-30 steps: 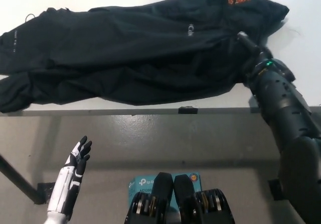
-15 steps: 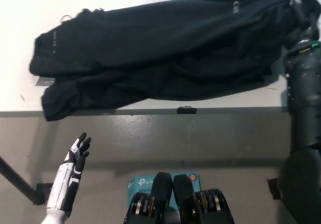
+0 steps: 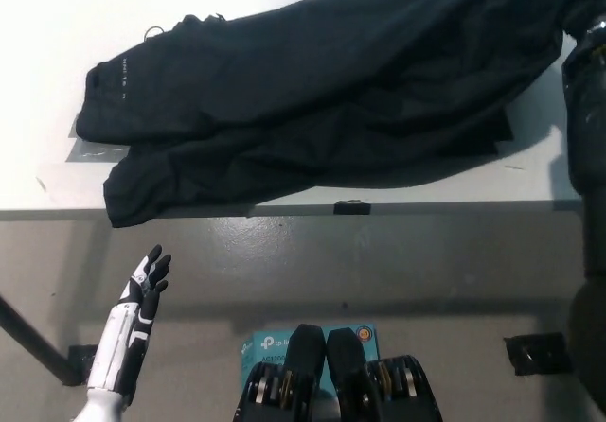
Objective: The robot grabs the right edges of the black jacket on the table, and folds it in half
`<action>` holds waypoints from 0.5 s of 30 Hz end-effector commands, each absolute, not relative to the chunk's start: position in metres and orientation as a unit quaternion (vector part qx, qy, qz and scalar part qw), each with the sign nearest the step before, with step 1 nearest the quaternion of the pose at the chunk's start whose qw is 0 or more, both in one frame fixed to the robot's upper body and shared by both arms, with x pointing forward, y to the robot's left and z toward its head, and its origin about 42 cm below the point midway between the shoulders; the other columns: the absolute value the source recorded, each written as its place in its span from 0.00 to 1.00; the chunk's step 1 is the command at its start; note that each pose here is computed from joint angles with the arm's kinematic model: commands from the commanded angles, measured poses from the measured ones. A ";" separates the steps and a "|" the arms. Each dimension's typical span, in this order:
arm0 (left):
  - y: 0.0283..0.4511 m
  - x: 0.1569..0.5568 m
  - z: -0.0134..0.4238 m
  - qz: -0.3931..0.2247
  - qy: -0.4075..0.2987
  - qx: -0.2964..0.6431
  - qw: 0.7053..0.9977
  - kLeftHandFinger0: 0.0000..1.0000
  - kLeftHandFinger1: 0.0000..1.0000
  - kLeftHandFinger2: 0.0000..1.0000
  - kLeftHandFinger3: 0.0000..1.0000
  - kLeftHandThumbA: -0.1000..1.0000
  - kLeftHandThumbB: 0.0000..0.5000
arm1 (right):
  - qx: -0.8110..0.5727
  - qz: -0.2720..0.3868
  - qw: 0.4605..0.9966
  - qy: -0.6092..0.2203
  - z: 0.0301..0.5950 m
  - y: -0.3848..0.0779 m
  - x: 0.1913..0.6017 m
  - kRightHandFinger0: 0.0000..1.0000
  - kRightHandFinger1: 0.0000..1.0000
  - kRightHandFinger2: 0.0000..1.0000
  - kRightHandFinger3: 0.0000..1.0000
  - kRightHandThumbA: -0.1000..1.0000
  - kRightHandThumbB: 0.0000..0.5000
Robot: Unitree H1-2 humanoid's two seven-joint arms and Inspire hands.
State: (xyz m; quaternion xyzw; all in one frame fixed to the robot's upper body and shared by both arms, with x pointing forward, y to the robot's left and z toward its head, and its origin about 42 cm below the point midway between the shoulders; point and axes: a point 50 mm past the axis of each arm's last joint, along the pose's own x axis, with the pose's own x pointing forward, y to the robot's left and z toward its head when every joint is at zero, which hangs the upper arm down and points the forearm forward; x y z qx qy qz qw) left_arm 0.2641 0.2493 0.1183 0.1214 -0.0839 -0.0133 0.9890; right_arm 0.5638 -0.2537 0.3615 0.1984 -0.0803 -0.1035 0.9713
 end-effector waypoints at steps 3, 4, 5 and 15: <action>0.250 0.269 0.129 -0.020 -0.112 0.119 0.986 1.00 1.00 1.00 1.00 1.00 0.38 | -0.198 -0.045 0.955 -0.215 0.456 -0.231 0.574 0.00 0.27 0.71 0.68 0.00 0.38; 0.251 0.270 0.130 -0.019 -0.112 0.122 0.986 1.00 1.00 1.00 1.00 1.00 0.40 | -0.228 -0.025 0.949 -0.217 0.460 -0.224 0.577 0.00 0.27 0.73 0.68 0.00 0.34; 0.251 0.270 0.130 -0.018 -0.112 0.119 0.986 1.00 1.00 1.00 1.00 1.00 0.43 | -0.270 -0.009 0.936 -0.225 0.465 -0.218 0.578 0.00 0.29 0.76 0.71 0.00 0.32; 0.249 0.266 0.131 -0.014 -0.126 0.101 0.987 1.00 1.00 1.00 1.00 1.00 0.46 | -0.427 0.061 0.853 -0.296 0.522 -0.124 0.566 0.00 0.37 0.81 0.87 0.00 0.31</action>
